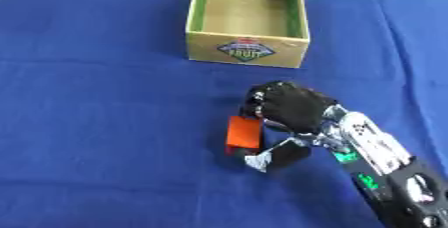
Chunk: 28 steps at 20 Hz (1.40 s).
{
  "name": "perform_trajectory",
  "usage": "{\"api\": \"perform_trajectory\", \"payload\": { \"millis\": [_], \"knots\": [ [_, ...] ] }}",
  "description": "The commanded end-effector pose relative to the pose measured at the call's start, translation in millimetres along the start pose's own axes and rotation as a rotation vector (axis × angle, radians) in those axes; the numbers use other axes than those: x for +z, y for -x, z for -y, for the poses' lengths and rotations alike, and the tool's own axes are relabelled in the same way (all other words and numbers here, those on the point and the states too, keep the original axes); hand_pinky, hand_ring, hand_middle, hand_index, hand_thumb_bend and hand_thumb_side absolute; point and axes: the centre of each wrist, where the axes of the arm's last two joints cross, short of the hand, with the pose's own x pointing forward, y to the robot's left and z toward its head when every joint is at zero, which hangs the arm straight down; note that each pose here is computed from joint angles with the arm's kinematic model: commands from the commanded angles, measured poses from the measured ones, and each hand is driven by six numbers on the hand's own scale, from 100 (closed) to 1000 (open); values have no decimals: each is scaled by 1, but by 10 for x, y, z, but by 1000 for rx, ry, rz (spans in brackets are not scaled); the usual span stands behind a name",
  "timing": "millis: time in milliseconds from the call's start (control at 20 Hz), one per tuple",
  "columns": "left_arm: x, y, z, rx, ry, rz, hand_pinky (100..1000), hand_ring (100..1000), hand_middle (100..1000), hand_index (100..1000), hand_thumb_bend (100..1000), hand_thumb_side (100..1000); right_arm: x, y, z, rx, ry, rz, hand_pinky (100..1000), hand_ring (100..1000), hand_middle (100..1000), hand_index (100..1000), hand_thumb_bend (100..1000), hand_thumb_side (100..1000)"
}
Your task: Pick up objects on the table and place them in the box.
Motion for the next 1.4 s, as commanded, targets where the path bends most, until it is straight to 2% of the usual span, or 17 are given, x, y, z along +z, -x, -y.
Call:
{"api": "perform_trajectory", "payload": {
  "millis": [50, 100, 150, 200, 250, 300, 400, 500, 750, 1150, 1400],
  "knots": [
    [-71, -59, -2, -13, 21, 25, 248, 320, 422, 759, 100, 1000, 0, 39, -51, -8, -20, -13, 613, 728, 421, 541, 100, 700],
    [-72, -59, -2, -13, 21, 25, 248, 320, 422, 758, 100, 1000, -4, 43, -62, -12, -22, -17, 601, 707, 411, 477, 100, 605],
    [-73, -59, -1, -13, 22, 25, 248, 320, 422, 758, 100, 1000, -7, 48, -70, -19, -22, -22, 593, 696, 404, 444, 100, 546],
    [-75, -59, -1, -12, 22, 25, 248, 320, 421, 756, 100, 1000, -10, 51, -79, -30, -19, -28, 577, 684, 379, 362, 100, 431],
    [-78, -59, 0, -11, 23, 26, 248, 320, 421, 756, 100, 1000, -12, 55, -89, -46, -14, -34, 574, 682, 374, 342, 100, 403],
    [-80, -59, 1, -11, 23, 26, 249, 320, 420, 755, 100, 1000, -12, 61, -96, -66, -7, -41, 559, 671, 346, 270, 100, 320],
    [-81, -59, 0, -10, 23, 26, 249, 320, 420, 755, 100, 1000, -6, 81, -96, -117, 19, -60, 544, 657, 317, 230, 100, 249],
    [-82, -59, 1, -9, 23, 24, 249, 319, 420, 754, 100, 1000, 9, 102, -73, -160, 51, -75, 532, 646, 281, 190, 100, 124],
    [-73, -60, -5, -15, 21, 17, 247, 318, 418, 752, 100, 1000, 105, 161, 93, -254, 162, -102, 503, 625, 229, 150, 100, 120],
    [-51, -67, -25, -30, 14, 7, 246, 316, 415, 750, 100, 1000, 510, 255, 638, -344, 398, -105, 474, 611, 197, 131, 100, 136],
    [-37, -69, -32, -35, 11, 3, 245, 314, 413, 748, 100, 1000, 684, 438, 830, -356, 497, -88, 461, 601, 191, 128, 100, 150]
  ]
}}
